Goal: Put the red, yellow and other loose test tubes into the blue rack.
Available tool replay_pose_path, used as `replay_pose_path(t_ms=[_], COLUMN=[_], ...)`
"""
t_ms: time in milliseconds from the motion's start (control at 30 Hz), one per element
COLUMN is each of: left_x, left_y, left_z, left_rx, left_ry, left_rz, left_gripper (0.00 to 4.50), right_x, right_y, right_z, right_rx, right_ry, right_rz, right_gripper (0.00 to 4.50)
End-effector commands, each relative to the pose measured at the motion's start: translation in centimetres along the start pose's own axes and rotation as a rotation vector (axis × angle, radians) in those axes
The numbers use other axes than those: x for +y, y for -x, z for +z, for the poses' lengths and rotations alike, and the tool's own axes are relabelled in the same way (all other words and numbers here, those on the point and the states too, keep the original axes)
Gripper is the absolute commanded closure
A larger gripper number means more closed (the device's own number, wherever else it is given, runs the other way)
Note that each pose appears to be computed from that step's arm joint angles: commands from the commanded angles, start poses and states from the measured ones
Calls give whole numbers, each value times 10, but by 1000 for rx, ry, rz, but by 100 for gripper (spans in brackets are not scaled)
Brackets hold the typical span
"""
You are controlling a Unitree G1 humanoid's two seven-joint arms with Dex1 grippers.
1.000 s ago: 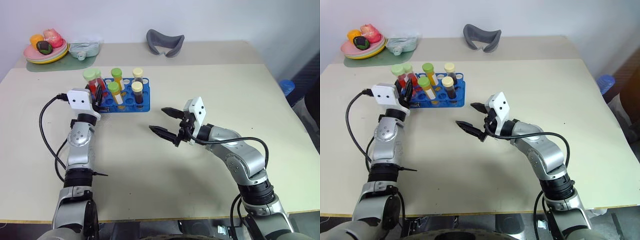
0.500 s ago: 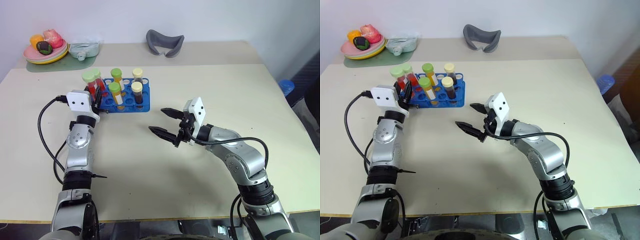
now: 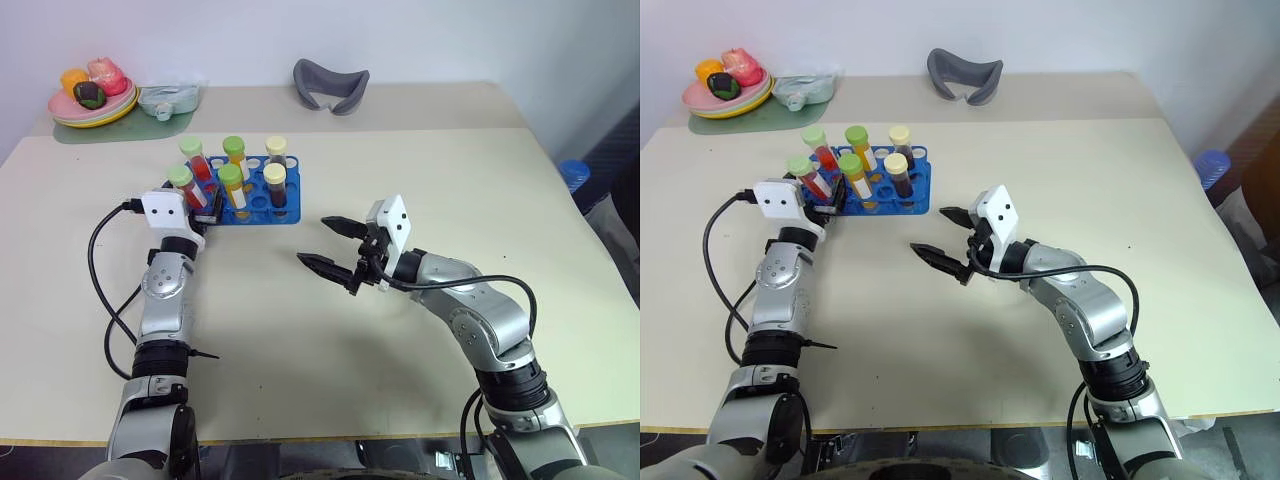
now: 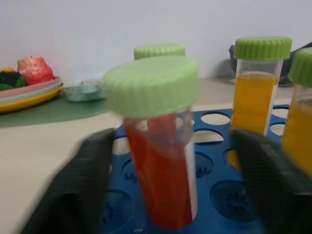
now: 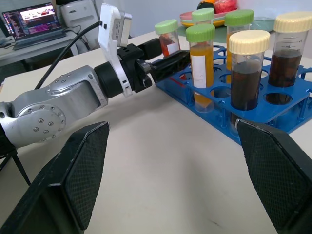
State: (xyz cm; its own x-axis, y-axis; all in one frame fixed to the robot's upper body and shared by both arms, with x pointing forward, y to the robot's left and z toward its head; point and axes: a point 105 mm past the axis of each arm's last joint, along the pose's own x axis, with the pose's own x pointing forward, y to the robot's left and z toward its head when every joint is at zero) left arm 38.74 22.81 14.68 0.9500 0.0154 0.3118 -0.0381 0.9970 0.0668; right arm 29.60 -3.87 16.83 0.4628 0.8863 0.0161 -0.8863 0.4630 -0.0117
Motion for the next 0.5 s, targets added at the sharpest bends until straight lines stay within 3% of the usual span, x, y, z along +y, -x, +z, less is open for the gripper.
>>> replay_pose_path(t_ms=[33, 200, 333, 500], left_x=[5, 17, 33, 51], left_y=[-3, 8, 39, 92], left_z=[15, 35, 61, 63], left_rx=[-61, -115, -114, 99], left_ry=[26, 47, 23, -71], left_rz=[26, 23, -61, -246], left_gripper=[2, 2, 2, 2], right_x=[9, 8, 3, -22], right_y=[1, 5, 18, 52], right_z=[13, 14, 15, 18], right_rx=[-44, -40, -7, 76], right_ry=[35, 43, 83, 128], right_rz=[28, 25, 34, 11], right_gripper=[26, 26, 26, 26])
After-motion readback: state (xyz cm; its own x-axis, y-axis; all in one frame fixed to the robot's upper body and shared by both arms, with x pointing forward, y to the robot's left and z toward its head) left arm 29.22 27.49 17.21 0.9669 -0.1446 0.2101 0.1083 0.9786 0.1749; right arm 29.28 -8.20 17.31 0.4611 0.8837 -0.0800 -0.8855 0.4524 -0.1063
